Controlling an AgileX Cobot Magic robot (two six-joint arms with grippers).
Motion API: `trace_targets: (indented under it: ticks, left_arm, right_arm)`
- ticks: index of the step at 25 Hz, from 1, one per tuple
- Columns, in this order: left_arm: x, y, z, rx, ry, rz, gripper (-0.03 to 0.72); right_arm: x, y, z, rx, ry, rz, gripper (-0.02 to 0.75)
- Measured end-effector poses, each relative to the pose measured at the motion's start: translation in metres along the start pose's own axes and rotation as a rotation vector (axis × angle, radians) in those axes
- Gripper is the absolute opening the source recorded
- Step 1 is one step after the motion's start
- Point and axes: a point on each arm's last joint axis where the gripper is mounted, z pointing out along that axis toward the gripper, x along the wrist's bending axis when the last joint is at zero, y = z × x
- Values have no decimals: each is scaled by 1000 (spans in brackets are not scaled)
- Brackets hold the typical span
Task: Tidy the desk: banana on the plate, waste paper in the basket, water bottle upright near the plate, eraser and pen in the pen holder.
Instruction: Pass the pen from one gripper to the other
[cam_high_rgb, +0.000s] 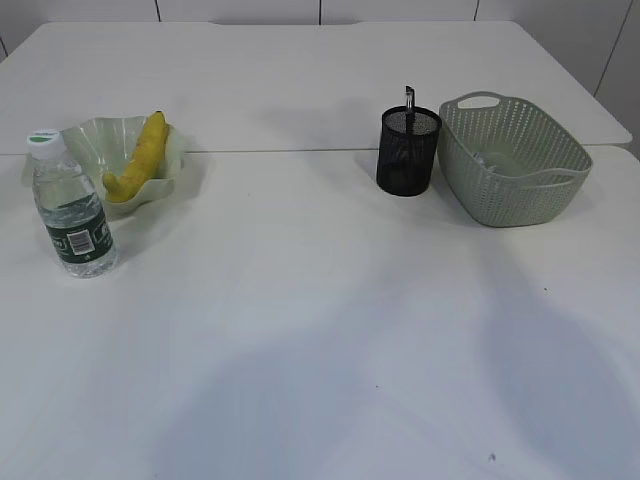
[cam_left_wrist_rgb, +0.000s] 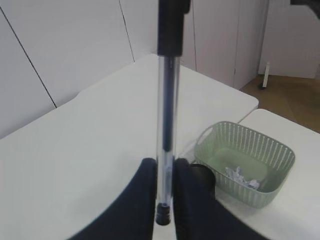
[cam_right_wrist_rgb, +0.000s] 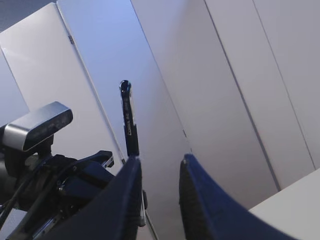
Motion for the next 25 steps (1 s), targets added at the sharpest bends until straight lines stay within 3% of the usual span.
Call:
trace_targets:
  ticks: [7, 12, 15, 25]
  left_arm:
    - [-3, 4, -7, -22, -31, -32, 41]
    - [-5, 5, -7, -29, -58, -60, 41]
    - [-7, 6, -7, -34, -77, -80, 41]
    - [-13, 8, -7, -51, -145, -142, 41]
  right_arm:
    - [14, -12, 28, 21, 74, 27, 213]
    - [18, -16, 36, 27, 94, 42, 355]
    - [18, -16, 36, 25, 95, 46, 403]
    - [20, -14, 36, 24, 97, 42, 418]
